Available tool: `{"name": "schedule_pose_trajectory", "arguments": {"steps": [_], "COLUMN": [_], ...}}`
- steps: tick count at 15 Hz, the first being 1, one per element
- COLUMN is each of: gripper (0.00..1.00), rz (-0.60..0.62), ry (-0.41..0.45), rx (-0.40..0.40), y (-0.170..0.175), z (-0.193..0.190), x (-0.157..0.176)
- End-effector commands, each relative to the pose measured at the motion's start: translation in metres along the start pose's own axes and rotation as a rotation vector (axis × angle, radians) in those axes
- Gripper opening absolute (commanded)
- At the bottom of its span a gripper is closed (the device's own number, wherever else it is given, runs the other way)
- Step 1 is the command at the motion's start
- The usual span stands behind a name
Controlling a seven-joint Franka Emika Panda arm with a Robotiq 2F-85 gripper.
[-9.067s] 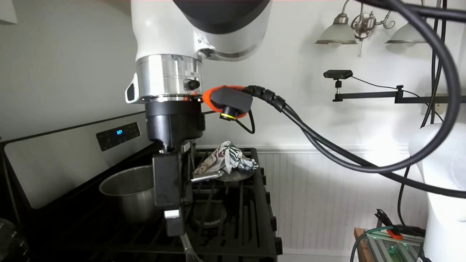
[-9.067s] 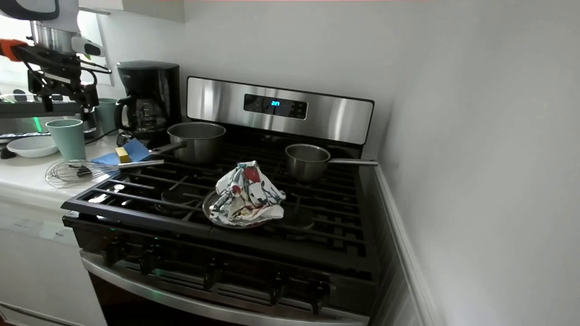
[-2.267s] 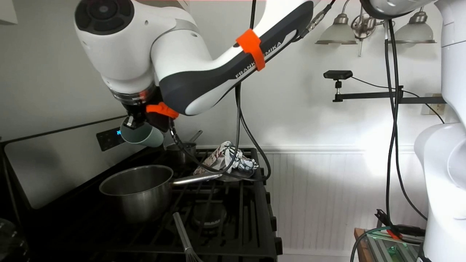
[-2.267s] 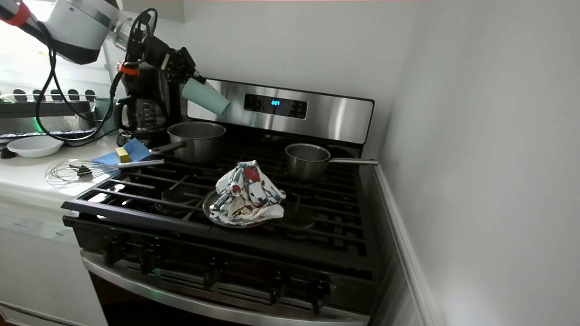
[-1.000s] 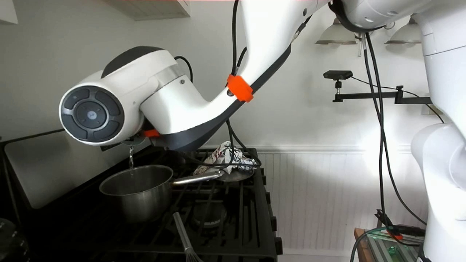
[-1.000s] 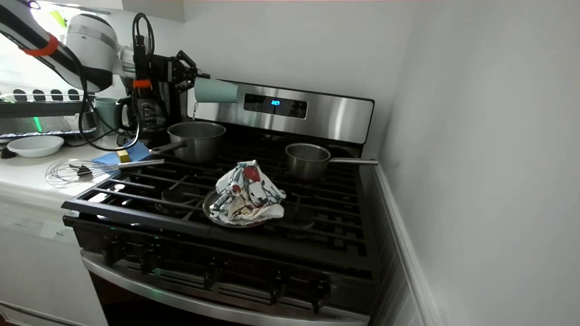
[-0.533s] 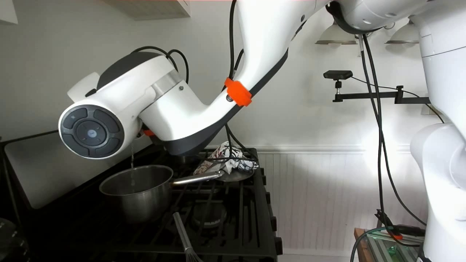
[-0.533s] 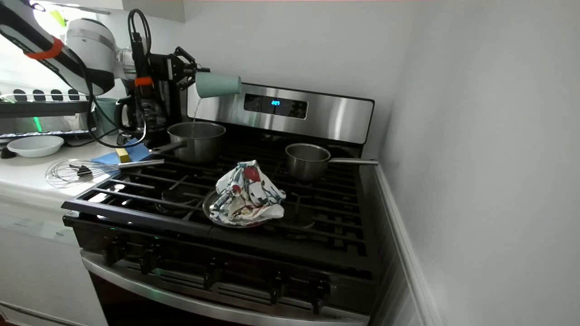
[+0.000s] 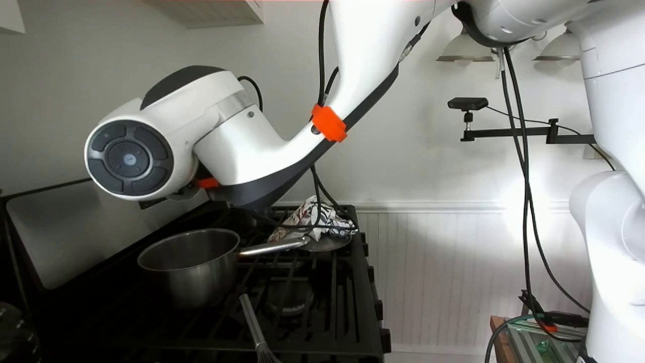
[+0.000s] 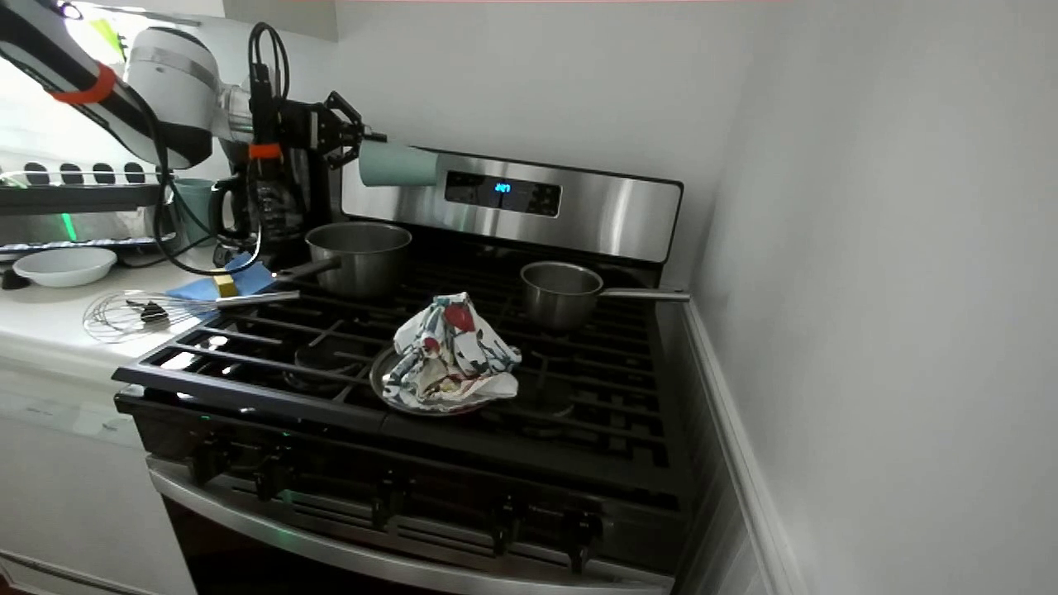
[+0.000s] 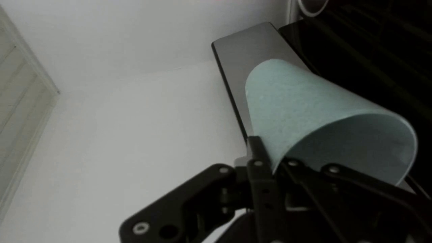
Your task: Pour the content in the light blue cup into the pot on the right plate and pick up the yellow cube and put it in the pot on the left plate
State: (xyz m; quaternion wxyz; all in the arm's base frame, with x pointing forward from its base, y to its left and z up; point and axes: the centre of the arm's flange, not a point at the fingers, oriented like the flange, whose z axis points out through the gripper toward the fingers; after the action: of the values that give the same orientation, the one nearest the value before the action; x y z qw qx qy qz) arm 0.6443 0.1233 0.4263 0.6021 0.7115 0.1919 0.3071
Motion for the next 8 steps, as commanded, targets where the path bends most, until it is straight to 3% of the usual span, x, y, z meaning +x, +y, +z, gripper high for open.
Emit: {"name": "schedule_pose_trajectory", "arguments": {"steps": [1, 8], "gripper": [0.01, 0.01], "rz": [0.108, 0.281], "ry": [-0.002, 0.077], "rx": [0.161, 0.519], "y": [0.025, 0.067], "z": [0.003, -0.015], "x": [-0.002, -0.008]}}
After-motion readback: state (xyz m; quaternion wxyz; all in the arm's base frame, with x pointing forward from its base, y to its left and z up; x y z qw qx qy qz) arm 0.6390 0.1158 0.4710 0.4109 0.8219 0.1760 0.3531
